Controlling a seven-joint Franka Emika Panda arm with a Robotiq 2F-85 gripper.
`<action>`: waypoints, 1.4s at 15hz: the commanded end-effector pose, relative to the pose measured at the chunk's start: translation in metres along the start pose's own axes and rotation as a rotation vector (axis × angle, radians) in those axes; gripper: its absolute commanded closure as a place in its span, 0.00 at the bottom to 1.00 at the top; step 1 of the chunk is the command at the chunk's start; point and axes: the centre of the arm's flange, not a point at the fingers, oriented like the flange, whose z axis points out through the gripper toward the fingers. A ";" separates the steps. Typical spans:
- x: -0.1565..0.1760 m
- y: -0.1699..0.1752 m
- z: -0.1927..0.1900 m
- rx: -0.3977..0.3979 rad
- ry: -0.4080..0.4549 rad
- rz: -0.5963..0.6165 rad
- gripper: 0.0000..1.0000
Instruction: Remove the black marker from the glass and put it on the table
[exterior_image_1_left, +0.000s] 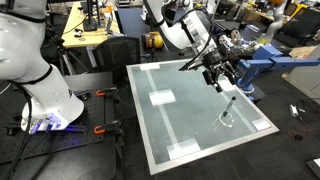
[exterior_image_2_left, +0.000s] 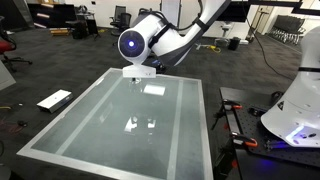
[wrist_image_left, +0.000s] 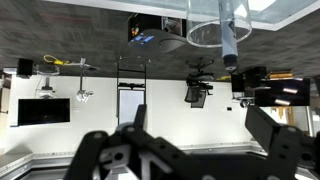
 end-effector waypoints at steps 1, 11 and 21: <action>-0.010 -0.014 0.012 -0.048 0.052 0.018 0.00; -0.026 -0.028 0.038 -0.094 0.084 0.007 0.00; -0.034 -0.046 0.051 -0.097 0.089 0.007 0.00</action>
